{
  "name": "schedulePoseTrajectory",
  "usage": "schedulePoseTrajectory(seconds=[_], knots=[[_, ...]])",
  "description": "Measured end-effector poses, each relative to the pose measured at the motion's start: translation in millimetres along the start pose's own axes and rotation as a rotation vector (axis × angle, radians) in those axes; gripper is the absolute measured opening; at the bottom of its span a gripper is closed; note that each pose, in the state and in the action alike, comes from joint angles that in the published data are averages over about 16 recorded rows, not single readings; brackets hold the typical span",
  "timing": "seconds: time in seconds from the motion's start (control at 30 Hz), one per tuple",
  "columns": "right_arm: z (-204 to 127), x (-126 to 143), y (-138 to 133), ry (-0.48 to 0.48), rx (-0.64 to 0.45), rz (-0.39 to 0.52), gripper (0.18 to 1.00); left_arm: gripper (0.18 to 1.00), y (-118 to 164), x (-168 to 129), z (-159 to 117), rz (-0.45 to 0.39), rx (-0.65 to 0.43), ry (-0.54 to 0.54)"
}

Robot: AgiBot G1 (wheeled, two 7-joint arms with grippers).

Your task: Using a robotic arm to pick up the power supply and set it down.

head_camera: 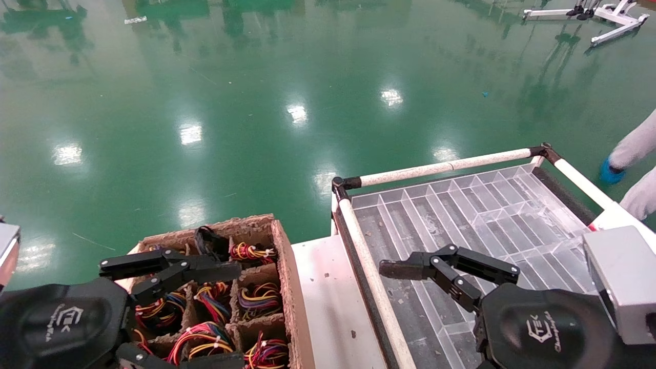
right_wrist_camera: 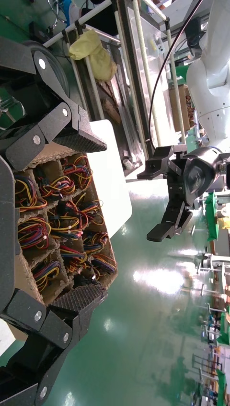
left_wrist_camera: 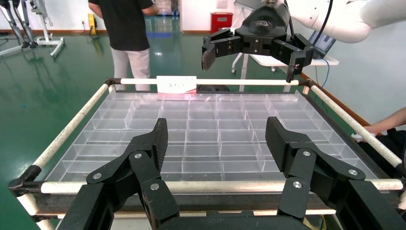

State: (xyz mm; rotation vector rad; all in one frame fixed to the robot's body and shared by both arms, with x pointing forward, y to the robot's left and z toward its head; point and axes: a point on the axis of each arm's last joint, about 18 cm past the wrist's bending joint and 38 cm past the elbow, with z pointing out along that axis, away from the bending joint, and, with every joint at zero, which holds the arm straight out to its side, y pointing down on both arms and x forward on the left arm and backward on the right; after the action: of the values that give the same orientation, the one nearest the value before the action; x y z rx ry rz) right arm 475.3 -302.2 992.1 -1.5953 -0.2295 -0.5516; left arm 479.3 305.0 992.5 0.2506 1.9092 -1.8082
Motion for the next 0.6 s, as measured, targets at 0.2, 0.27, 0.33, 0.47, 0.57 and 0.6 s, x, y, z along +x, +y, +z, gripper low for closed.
schedulePoseTrajectory(seconds=[0.2, 0.27, 0.33, 0.47, 0.57, 0.6], knots=[[0.0, 0.0, 0.0, 0.000, 0.000, 0.000, 1.001, 0.782, 0.0, 0.0, 0.0, 0.000, 0.000, 0.000], [0.0, 0.0, 0.0, 0.000, 0.000, 0.000, 1.001, 0.788, 0.0, 0.0, 0.0, 0.000, 0.000, 0.000], [0.0, 0.0, 0.0, 0.000, 0.000, 0.000, 1.001, 0.808, 0.0, 0.0, 0.0, 0.000, 0.000, 0.000], [0.0, 0.0, 0.0, 0.000, 0.000, 0.000, 1.001, 0.847, 0.0, 0.0, 0.0, 0.000, 0.000, 0.000], [0.0, 0.0, 0.0, 0.000, 0.000, 0.000, 1.001, 0.885, 0.0, 0.0, 0.0, 0.000, 0.000, 0.000], [0.0, 0.0, 0.0, 0.000, 0.000, 0.000, 1.001, 0.897, 0.0, 0.0, 0.0, 0.000, 0.000, 0.000]])
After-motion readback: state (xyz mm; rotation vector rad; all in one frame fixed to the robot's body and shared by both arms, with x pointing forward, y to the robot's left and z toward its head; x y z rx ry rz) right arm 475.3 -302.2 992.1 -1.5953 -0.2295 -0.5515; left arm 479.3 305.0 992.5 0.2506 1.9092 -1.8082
